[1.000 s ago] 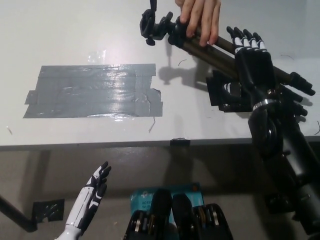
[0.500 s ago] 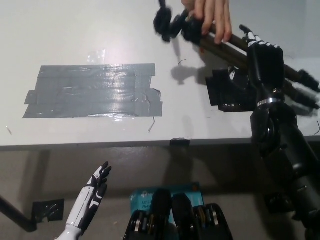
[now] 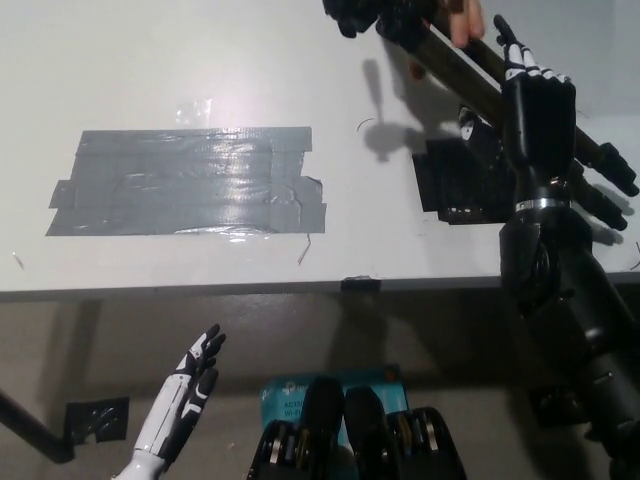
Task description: A person hands a tripod to the robot which it grabs with its right hand and places in the middle of the table in front of it
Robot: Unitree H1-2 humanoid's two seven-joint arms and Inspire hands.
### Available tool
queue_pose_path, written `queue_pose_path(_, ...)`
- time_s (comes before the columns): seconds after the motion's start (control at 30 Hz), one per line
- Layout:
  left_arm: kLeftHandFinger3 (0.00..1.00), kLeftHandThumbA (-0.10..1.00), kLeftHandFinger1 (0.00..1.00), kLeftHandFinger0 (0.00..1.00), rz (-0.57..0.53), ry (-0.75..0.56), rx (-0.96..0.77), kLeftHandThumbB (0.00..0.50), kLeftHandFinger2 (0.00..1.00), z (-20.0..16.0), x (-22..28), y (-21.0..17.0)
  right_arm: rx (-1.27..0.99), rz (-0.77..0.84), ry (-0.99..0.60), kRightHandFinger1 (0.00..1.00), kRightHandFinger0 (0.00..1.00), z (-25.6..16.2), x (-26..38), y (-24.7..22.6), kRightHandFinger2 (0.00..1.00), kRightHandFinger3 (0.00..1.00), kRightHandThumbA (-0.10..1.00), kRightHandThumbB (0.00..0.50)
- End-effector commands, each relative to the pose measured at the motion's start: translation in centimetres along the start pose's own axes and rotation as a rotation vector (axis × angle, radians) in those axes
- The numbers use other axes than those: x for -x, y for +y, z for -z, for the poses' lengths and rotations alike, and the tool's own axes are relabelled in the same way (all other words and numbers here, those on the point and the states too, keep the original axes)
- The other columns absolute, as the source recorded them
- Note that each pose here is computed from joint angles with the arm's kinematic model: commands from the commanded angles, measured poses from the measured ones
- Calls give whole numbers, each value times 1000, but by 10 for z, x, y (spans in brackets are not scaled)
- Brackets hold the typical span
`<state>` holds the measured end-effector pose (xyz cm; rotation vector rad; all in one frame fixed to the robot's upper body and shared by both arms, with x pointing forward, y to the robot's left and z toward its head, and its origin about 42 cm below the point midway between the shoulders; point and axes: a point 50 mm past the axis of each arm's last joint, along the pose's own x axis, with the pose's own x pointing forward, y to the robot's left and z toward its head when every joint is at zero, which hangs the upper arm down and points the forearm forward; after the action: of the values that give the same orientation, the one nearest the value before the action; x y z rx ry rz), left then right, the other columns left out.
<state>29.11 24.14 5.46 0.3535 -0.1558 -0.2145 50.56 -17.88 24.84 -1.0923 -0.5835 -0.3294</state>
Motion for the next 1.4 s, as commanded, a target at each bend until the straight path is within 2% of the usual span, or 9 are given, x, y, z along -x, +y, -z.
queue_pose_path(0.0,1000,1000,1000,1000,8,-53,-29,281,1000,-8,-5,6,-54,163,-145,452,0,-19,-37,-28,803,959,-100,233)
queue_pose_path(0.23,1000,1000,1000,1000,0,-58,-28,283,1000,-10,-6,7,-6,32,-209,426,0,-11,-28,-8,803,838,-100,291)
queue_pose_path(0.57,1000,1000,1000,1000,13,-52,-28,281,1000,-11,-6,6,171,-234,-250,480,27,13,-23,20,858,893,-100,228)
queue_pose_path(0.63,1000,1000,1000,1000,14,-53,-29,281,1000,-11,-6,7,183,-283,-222,426,44,16,-25,22,687,630,-40,220)
queue_pose_path(0.67,1000,1000,1000,1000,13,-57,-30,277,1000,-11,-7,7,177,-348,-184,519,145,19,-27,23,738,705,138,249)
queue_pose_path(0.7,1000,1000,1000,1000,12,-62,-31,277,1000,-11,-9,7,144,-461,-136,865,523,21,-32,21,981,970,349,301)
queue_pose_path(0.77,1000,1000,1000,1000,12,-66,-35,277,1000,-12,-10,7,98,-573,-108,1000,989,23,-36,19,1000,1000,458,380)
queue_pose_path(0.83,1000,1000,1000,1000,18,-63,-35,278,1000,-13,-10,7,63,-717,-56,1000,1000,23,-39,15,1000,1000,630,497)
queue_pose_path(1.37,1000,1000,1000,1000,28,-62,-42,273,1000,-14,-14,8,-508,-842,-381,1000,1000,-56,-71,-190,1000,1000,716,500)
